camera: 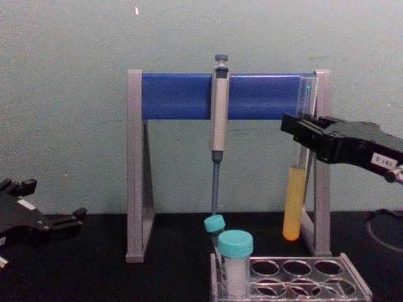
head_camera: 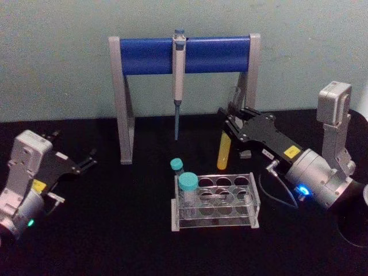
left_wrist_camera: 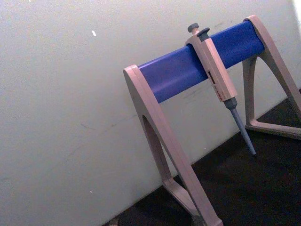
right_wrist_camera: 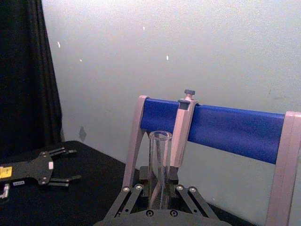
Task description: Pick up the test tube from the test tube rack, shake it, then place it back into the test tube rack.
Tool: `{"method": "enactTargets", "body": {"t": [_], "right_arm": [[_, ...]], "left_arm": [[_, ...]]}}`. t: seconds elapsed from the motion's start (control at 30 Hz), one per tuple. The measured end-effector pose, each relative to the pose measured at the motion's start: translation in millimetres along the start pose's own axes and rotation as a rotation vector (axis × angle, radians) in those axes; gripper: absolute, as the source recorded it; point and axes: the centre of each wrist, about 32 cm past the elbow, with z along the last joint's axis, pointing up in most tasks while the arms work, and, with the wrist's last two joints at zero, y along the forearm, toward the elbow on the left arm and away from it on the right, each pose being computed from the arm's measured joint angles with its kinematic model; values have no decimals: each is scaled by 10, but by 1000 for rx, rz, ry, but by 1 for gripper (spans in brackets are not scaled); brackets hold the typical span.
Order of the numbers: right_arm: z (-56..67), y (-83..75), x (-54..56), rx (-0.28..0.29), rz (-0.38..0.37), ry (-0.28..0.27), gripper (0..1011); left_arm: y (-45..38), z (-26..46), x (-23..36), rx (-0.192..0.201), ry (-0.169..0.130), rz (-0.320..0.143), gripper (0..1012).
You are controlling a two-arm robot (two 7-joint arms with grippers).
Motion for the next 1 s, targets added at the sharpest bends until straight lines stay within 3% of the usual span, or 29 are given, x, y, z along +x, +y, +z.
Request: {"method": "enactTargets", "body": {"t": [1.0], "right_arm": [[7,-6,10,-4,7,0,230]], "left_arm": [[0,0,0,0,0,0,1001]]}}
